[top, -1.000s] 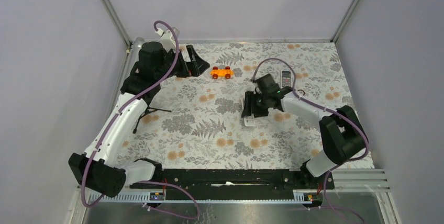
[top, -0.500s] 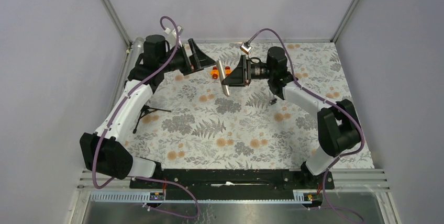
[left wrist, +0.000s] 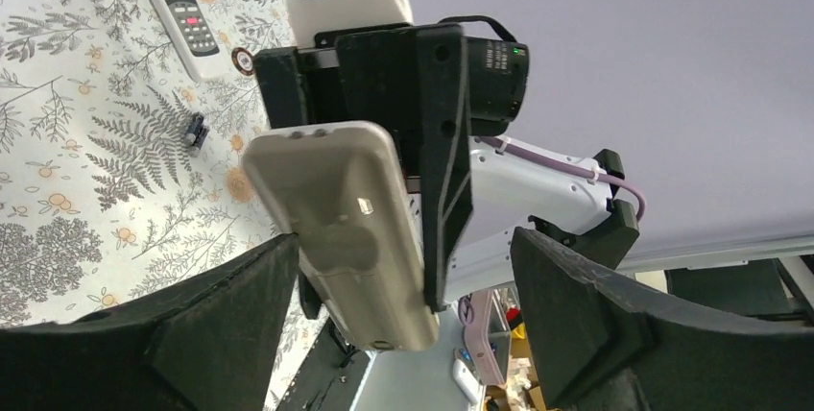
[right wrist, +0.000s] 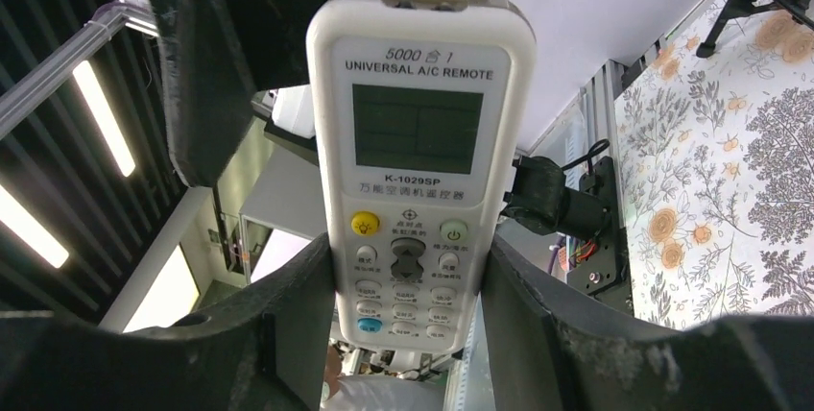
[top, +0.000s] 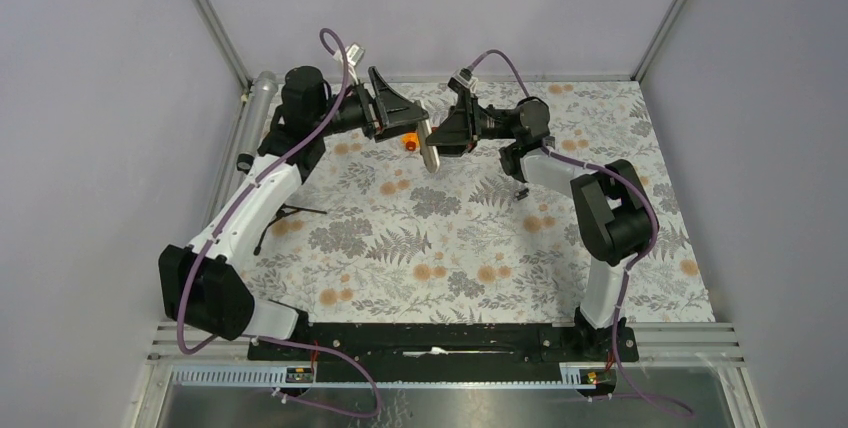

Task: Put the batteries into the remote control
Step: Turn over the remote control.

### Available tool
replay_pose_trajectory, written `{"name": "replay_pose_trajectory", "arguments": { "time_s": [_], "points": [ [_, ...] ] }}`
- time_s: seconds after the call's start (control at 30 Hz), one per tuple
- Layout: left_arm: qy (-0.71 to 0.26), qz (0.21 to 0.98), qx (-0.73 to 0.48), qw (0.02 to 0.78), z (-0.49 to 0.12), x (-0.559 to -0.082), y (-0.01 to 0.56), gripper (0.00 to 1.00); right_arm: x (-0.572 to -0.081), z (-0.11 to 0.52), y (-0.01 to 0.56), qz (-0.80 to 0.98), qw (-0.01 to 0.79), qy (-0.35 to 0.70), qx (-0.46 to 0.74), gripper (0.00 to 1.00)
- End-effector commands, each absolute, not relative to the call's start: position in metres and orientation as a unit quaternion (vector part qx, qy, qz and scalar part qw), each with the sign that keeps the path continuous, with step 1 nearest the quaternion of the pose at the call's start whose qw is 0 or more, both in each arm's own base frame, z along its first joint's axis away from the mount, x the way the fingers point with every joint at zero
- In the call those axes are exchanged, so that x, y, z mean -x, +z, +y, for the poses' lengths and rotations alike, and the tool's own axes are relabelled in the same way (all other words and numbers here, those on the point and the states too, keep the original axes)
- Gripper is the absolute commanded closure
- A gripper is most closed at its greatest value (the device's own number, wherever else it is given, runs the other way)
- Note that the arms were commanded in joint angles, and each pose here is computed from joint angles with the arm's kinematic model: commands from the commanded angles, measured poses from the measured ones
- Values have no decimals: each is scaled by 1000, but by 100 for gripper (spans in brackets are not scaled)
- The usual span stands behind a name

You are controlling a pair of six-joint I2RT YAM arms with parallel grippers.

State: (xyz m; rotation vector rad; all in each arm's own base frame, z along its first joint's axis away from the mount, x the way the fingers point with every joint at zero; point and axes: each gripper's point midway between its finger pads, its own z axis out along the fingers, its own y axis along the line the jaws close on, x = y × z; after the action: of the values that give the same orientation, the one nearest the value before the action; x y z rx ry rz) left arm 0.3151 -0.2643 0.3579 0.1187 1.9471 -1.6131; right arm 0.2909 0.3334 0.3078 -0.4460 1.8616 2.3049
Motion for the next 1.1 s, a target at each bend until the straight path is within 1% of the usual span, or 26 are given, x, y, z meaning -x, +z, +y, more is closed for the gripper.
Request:
{"name": "replay_pose_trajectory", "arguments": {
  "time_s": [0.0, 0.2, 0.3, 0.37, 0.4, 0.47, 0.57, 0.63, 0.7, 0.73, 0.77, 0.83, 0.93, 1.0, 1.07],
  "points": [
    [-611, 731, -26, 304, -271, -327, 364, 14, -269, 329, 347, 573, 127, 775, 236, 82],
    [-583, 745, 2, 323, -261, -333, 360, 15, -274, 332, 341, 589, 142, 761, 231, 84],
    [-603, 737, 4, 307, -267, -333, 365, 17, -273, 334, 340, 596, 145, 754, 236, 84],
    [-622, 725, -1, 297, -275, -331, 370, 24, -272, 336, 338, 601, 146, 750, 236, 84],
    [-627, 722, -4, 292, -278, -328, 371, 32, -273, 337, 337, 602, 147, 749, 234, 84],
    [-629, 722, -6, 288, -279, -327, 369, 42, -275, 338, 337, 605, 150, 748, 227, 84],
    [-632, 724, -9, 277, -281, -325, 363, 53, -280, 340, 335, 614, 155, 742, 220, 83],
    [-636, 722, -11, 271, -282, -325, 363, 58, -281, 341, 333, 619, 155, 738, 219, 83],
    [-643, 716, -12, 272, -283, -325, 366, 68, -282, 341, 331, 625, 152, 735, 216, 83],
    [-645, 714, -13, 272, -283, -325, 366, 72, -282, 341, 329, 627, 152, 733, 214, 79],
    [-644, 714, -13, 273, -283, -325, 367, 77, -283, 342, 327, 633, 151, 730, 207, 72],
    [-631, 722, -8, 283, -281, -329, 363, 81, -289, 342, 323, 644, 180, 716, 199, 48],
    [-579, 757, 8, 303, -272, -340, 346, 86, -304, 340, 314, 685, 234, 664, 185, 26],
    [-517, 795, 40, 315, -259, -351, 326, 87, -315, 335, 308, 713, 274, 621, 174, 16],
    [-463, 821, 78, 324, -244, -362, 312, 88, -326, 329, 298, 739, 304, 580, 157, 11]
  ]
}}
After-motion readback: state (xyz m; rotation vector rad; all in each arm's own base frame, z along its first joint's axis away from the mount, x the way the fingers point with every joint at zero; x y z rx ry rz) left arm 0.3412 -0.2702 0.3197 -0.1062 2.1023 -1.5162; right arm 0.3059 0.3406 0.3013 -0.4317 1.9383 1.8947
